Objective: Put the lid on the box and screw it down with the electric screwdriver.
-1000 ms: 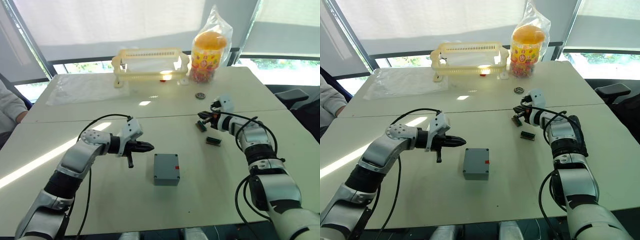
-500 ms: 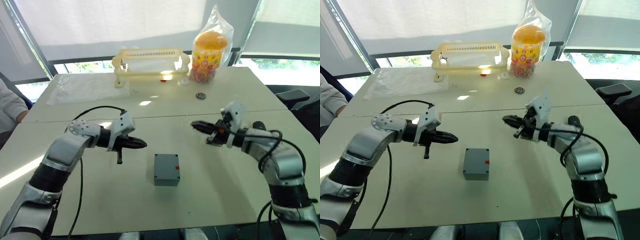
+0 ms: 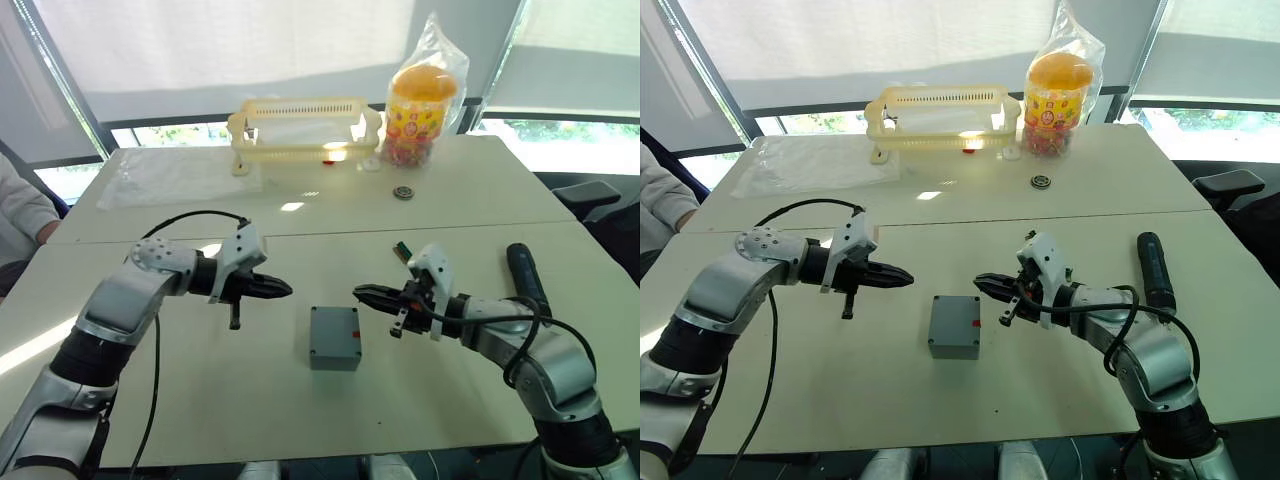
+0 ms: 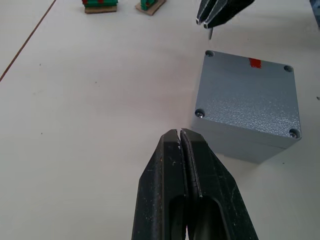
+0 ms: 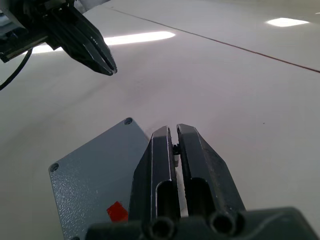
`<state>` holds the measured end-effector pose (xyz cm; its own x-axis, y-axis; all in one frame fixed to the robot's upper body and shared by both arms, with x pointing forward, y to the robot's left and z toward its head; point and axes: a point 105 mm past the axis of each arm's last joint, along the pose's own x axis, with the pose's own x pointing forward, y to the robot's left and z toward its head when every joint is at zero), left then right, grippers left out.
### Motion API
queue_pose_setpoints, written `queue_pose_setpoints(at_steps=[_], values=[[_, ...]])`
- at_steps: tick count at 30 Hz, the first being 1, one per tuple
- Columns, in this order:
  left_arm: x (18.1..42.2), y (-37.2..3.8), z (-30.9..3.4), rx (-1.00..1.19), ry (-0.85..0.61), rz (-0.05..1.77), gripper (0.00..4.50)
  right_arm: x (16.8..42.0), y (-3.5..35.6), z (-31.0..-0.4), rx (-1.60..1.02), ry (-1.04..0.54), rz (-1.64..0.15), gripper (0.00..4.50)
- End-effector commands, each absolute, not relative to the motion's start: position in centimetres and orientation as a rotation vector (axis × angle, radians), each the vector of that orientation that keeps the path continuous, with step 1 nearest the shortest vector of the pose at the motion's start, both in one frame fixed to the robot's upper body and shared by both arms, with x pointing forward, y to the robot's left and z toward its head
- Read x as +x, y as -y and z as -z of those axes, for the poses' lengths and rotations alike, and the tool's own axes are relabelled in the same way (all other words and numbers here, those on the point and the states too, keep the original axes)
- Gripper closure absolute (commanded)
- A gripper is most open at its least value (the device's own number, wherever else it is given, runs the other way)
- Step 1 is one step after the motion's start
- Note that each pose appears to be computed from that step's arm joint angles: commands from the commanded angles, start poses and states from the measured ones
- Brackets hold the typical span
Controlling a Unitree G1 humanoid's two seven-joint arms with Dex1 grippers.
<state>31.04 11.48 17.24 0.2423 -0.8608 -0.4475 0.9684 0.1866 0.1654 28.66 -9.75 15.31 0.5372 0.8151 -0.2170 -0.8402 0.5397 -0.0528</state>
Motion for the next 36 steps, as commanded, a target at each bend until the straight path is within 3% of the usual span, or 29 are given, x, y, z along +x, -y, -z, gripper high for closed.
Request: queue_pose_setpoints(at_steps=[1, 36], values=[[30.6, -11.3, -17.9, 0.478, -0.247, 1.322, 4.50, 28.2, 9.1, -16.5, -0.168, -0.111, -1.019, 4.44], [30.8, -10.8, -17.7, 0.468, -0.242, 1.311, 4.50, 29.0, 9.3, -14.1, -0.217, -0.160, -1.010, 4.44]])
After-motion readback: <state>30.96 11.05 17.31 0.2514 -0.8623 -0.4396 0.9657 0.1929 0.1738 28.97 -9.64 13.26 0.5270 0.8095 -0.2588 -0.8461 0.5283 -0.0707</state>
